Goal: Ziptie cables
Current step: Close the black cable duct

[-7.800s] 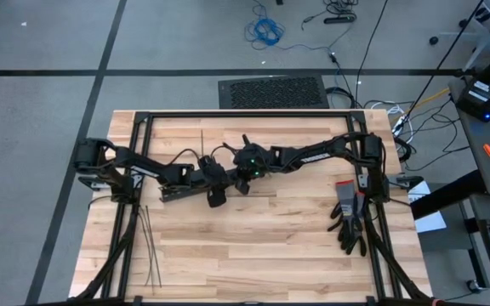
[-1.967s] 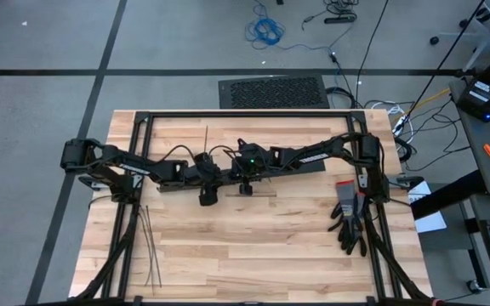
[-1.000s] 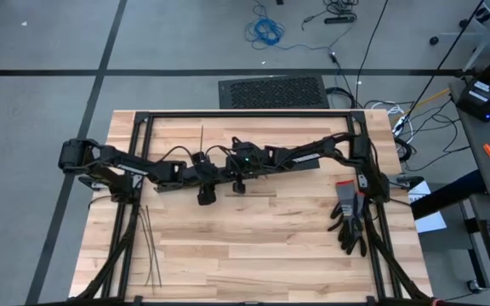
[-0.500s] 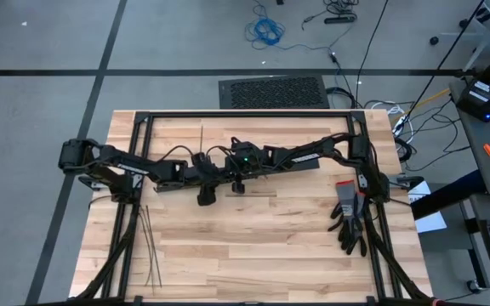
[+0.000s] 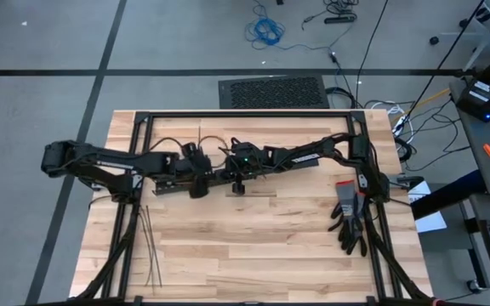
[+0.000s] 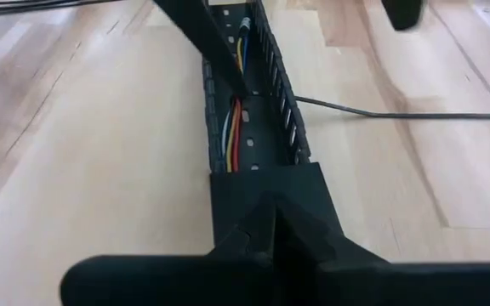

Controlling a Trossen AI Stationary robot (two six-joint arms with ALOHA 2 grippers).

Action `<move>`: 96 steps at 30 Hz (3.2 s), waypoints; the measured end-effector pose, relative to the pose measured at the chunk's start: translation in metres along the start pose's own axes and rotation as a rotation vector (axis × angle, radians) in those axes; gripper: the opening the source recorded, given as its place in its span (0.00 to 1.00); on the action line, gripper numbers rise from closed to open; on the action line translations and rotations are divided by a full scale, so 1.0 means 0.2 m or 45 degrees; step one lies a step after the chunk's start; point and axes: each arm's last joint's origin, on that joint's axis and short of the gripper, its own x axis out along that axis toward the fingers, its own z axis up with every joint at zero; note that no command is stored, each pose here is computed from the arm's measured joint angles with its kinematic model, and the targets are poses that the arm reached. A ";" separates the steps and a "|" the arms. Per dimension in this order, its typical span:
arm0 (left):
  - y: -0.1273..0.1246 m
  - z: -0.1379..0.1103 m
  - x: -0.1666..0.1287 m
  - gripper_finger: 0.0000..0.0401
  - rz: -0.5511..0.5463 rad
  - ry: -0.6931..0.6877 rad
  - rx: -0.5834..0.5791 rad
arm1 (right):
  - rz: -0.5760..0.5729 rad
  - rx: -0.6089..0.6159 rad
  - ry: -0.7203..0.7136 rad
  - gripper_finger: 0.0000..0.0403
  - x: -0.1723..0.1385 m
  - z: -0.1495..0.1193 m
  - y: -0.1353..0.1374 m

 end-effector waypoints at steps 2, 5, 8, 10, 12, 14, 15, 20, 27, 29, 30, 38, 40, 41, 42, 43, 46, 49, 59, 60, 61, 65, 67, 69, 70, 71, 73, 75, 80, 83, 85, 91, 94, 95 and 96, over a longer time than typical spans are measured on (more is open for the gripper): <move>0.01 -0.03 -0.01 0.75 -0.002 0.046 0.033 | 0.015 0.006 -0.001 0.00 0.00 0.00 0.00; 0.01 -0.09 0.01 0.75 -0.037 0.102 0.036 | 0.021 0.009 -0.001 0.00 0.00 0.00 0.00; -0.01 -0.12 0.06 0.75 -0.176 0.100 -0.004 | 0.024 0.010 -0.001 0.00 0.00 0.00 0.00; -0.01 -0.13 0.08 0.75 -0.209 0.088 -0.032 | 0.029 0.010 0.001 0.00 0.00 0.00 0.00; -0.01 -0.14 0.10 0.75 -0.206 0.077 -0.037 | 0.030 0.010 0.000 0.00 0.00 0.00 0.00; 0.00 -0.16 0.11 0.75 -0.210 0.057 -0.038 | 0.029 0.019 0.001 0.00 0.00 0.00 0.00; 0.00 -0.16 0.11 0.75 -0.215 0.049 -0.043 | 0.030 0.020 0.003 0.00 0.00 0.00 0.00; 0.03 -0.15 0.13 0.75 -0.297 0.013 -0.114 | 0.031 0.027 0.010 0.00 0.00 0.00 0.00; 0.07 -0.12 0.04 0.75 -0.305 -0.102 -0.243 | 0.030 0.051 0.010 0.00 0.00 0.00 0.00; 0.08 -0.11 -0.01 0.75 -0.306 -0.161 -0.262 | 0.030 0.051 0.011 0.00 0.00 0.00 0.00; 0.08 -0.10 -0.02 0.75 -0.308 -0.181 -0.264 | 0.029 0.051 0.011 0.00 0.00 0.00 0.00; 0.04 -0.18 0.09 0.75 -0.463 -0.340 -0.377 | 0.028 0.050 0.010 0.00 0.00 0.00 0.00; 0.06 -0.23 0.12 0.75 -0.472 -0.310 -0.433 | 0.026 0.049 0.011 0.00 0.00 0.00 0.01; 0.07 -0.26 0.13 0.75 -0.475 -0.287 -0.454 | 0.026 0.049 0.011 0.00 0.00 0.00 0.01; 0.07 -0.28 0.14 0.75 -0.488 -0.269 -0.467 | 0.026 0.049 0.011 0.00 0.00 0.00 0.01; 0.07 -0.30 0.15 0.75 -0.503 -0.254 -0.475 | 0.027 0.049 0.011 0.00 0.00 0.00 0.01; 0.07 -0.32 0.15 0.75 -0.500 -0.245 -0.455 | 0.041 0.050 0.008 0.00 0.00 0.00 0.01; 0.07 -0.32 0.16 0.75 -0.497 -0.242 -0.429 | 0.046 0.054 0.007 0.00 0.00 0.00 0.01; 0.03 -0.30 0.15 0.75 -0.474 -0.301 -0.360 | 0.050 0.064 0.006 0.00 0.00 0.00 0.01; 0.02 -0.29 0.15 0.75 -0.469 -0.307 -0.356 | 0.050 0.064 0.006 0.00 0.00 0.00 0.01; 0.02 -0.29 0.15 0.75 -0.462 -0.307 -0.352 | 0.051 0.064 0.006 0.00 0.00 0.00 0.01; -0.01 -0.29 0.17 0.75 -0.460 -0.294 -0.338 | 0.052 0.064 0.006 0.00 0.00 0.00 0.01; -0.02 -0.29 0.20 0.75 -0.451 -0.278 -0.334 | 0.053 0.064 0.006 0.00 0.00 0.00 0.01; -0.03 -0.31 0.24 0.75 -0.448 -0.237 -0.330 | 0.053 0.064 0.006 0.00 0.00 0.00 0.01; -0.04 -0.31 0.26 0.75 -0.448 -0.228 -0.330 | 0.053 0.064 0.006 0.00 0.00 0.00 0.01; -0.04 -0.31 0.27 0.75 -0.448 -0.224 -0.329 | 0.053 0.064 0.006 0.00 0.00 0.00 0.01; -0.05 -0.32 0.29 0.75 -0.449 -0.216 -0.328 | 0.053 0.064 0.006 0.00 0.00 0.00 0.01; -0.05 -0.32 0.30 0.74 -0.449 -0.209 -0.328 | 0.054 0.067 0.006 0.00 0.00 0.00 0.01; -0.05 -0.32 0.30 0.69 -0.425 -0.207 -0.329 | 0.059 0.073 0.005 0.00 0.00 0.00 0.01; -0.05 -0.32 0.30 0.65 -0.414 -0.213 -0.318 | 0.059 0.078 0.006 0.00 0.00 0.00 0.01; -0.05 -0.32 0.30 0.62 -0.410 -0.217 -0.307 | 0.059 0.079 0.007 0.00 0.00 0.00 0.01; -0.05 -0.32 0.30 0.60 -0.407 -0.221 -0.307 | 0.059 0.088 0.011 0.00 0.00 0.00 0.01; -0.05 -0.32 0.30 0.59 -0.406 -0.222 -0.307 | 0.059 0.092 0.007 0.00 0.00 0.00 0.01; -0.05 -0.32 0.30 0.59 -0.405 -0.222 -0.308 | 0.059 0.097 0.006 0.00 0.00 0.00 0.01; -0.05 -0.32 0.30 0.59 -0.405 -0.222 -0.308 | 0.059 0.100 0.002 0.00 0.00 0.00 0.01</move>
